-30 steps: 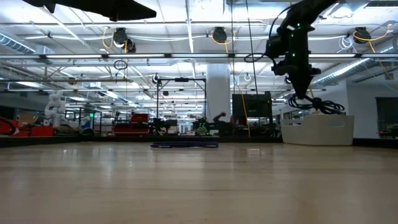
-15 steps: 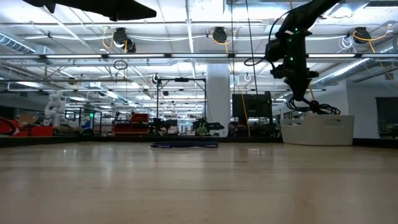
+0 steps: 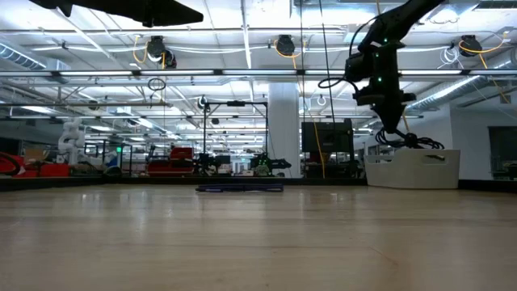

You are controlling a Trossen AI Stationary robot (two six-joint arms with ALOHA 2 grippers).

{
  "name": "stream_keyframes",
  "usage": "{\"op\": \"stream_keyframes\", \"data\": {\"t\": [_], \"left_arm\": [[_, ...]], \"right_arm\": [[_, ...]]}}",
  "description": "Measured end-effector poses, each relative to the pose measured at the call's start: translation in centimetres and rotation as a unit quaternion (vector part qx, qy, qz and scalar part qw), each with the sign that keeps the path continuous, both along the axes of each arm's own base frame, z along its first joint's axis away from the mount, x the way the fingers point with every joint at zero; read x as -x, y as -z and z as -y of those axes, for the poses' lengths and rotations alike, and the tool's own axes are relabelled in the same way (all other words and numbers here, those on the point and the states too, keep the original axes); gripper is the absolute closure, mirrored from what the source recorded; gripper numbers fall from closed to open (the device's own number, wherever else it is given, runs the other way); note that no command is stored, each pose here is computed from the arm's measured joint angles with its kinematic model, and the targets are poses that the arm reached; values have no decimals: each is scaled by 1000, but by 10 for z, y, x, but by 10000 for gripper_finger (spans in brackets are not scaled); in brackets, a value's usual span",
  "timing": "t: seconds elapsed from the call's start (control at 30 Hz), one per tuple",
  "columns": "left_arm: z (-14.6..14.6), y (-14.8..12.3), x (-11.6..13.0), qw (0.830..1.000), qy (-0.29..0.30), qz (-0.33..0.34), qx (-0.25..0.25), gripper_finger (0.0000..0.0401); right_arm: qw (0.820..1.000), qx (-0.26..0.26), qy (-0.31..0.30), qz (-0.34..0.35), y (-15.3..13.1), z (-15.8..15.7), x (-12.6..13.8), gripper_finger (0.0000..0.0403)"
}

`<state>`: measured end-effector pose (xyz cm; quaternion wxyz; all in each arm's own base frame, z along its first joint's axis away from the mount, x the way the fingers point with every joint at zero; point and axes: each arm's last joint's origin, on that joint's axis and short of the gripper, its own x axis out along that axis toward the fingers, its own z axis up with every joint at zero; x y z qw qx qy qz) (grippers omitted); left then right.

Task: Pick and place USB-C Cables
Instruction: Put the black charger cable into the white bin

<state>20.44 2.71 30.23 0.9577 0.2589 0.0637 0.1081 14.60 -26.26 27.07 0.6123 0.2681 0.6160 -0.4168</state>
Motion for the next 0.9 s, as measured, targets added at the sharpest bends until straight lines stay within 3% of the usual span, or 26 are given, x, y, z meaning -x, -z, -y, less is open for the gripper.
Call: {"op": "stream_keyframes", "data": {"t": [0.9], "left_arm": [[0, 0, 0, 1000, 0, 0, 0, 187]], "right_arm": [[1000, -8, 0, -3, 57, -7, 4, 378]]}}
